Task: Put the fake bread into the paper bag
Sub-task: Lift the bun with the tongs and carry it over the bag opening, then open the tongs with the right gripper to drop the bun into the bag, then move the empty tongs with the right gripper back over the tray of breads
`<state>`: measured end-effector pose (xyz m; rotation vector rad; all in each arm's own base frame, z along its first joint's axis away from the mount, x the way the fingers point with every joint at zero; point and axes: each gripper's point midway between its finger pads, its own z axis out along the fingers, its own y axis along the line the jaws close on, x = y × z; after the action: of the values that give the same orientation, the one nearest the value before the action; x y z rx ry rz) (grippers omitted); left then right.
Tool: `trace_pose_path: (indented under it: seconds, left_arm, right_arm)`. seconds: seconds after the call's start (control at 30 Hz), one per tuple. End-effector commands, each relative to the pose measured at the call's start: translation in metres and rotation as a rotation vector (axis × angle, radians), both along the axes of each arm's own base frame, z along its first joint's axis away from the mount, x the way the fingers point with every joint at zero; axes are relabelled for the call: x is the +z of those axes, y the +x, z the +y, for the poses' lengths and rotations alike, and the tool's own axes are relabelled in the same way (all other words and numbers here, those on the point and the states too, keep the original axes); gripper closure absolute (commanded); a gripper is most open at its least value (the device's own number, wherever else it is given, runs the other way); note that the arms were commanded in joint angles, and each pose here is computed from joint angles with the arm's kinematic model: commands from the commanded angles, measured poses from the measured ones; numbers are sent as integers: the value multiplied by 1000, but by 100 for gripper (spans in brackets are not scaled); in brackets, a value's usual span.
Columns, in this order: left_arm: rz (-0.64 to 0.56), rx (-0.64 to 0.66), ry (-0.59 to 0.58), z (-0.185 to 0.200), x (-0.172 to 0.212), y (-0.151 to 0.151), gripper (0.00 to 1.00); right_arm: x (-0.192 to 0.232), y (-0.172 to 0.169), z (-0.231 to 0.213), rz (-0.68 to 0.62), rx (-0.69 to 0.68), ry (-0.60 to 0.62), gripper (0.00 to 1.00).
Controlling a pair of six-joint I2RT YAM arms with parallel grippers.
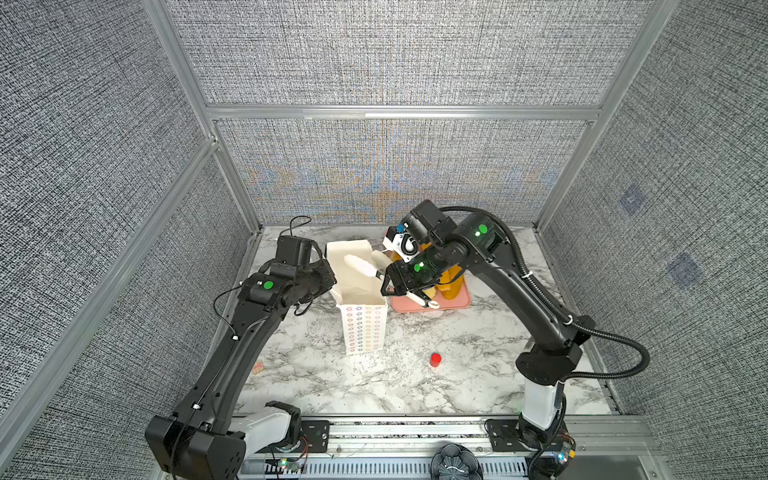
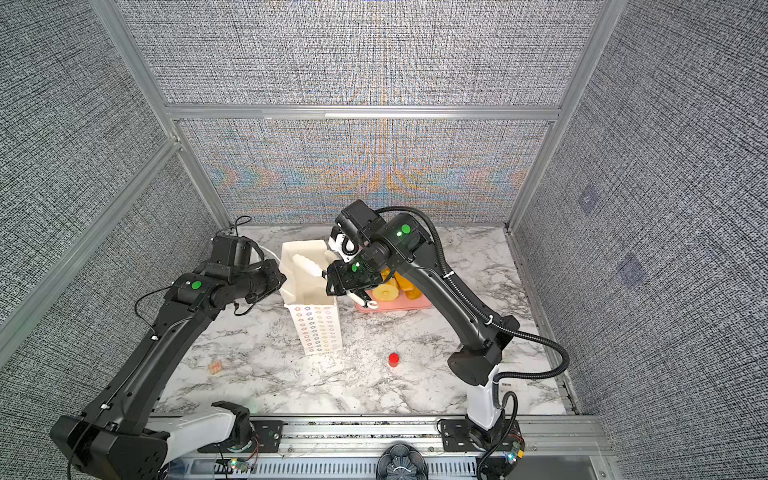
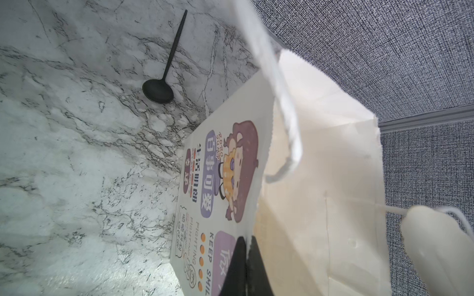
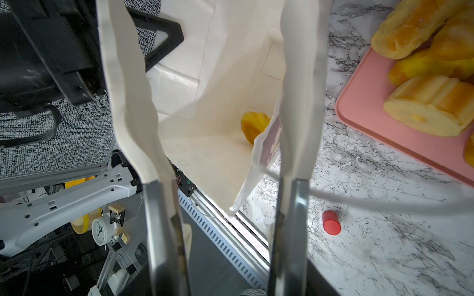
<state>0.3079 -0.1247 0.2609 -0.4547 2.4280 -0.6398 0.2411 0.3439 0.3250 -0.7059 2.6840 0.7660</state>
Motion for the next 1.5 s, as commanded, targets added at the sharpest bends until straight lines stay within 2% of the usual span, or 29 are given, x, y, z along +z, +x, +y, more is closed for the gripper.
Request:
trace_pose_path:
  seconds: [0.0, 0.17, 0.3, 0.37, 0.53, 0.6, 0.83, 0.97, 1.27, 1.47]
  left_arm:
    - [-15, -8, 3, -1, 3, 2, 100]
    - [0, -25, 8, -2, 0, -1, 100]
    - [20, -42, 13, -3, -3, -3, 94]
    - [23, -43, 16, -3, -3, -5, 88]
    - [15, -36, 16, 0, -1, -7, 54]
    - [11, -34, 16, 0, 1, -8, 49]
    - [-5, -37, 9, 0, 8, -9, 49]
    - [-5, -43, 5, -1, 9, -9, 54]
    - [-2, -54, 1, -4, 10, -7, 64]
    - [3, -61, -1, -6, 8, -5, 69]
  right_arm:
    - [8, 1, -1, -32, -1, 12, 43]
    - [14, 3, -3, -58, -7, 21, 43]
    - [25, 6, -4, -95, -15, 50, 45]
    - [32, 9, -6, -118, -25, 68, 45]
    - [48, 20, -16, -167, -69, 101, 46]
    - [52, 24, -21, -180, -88, 105, 47]
    - [55, 43, -57, -203, -175, 78, 49]
    - [48, 55, -84, -197, -234, 44, 49]
    - [8, 78, -146, -123, -360, -48, 49]
    - [-29, 84, -171, -41, -396, -109, 49]
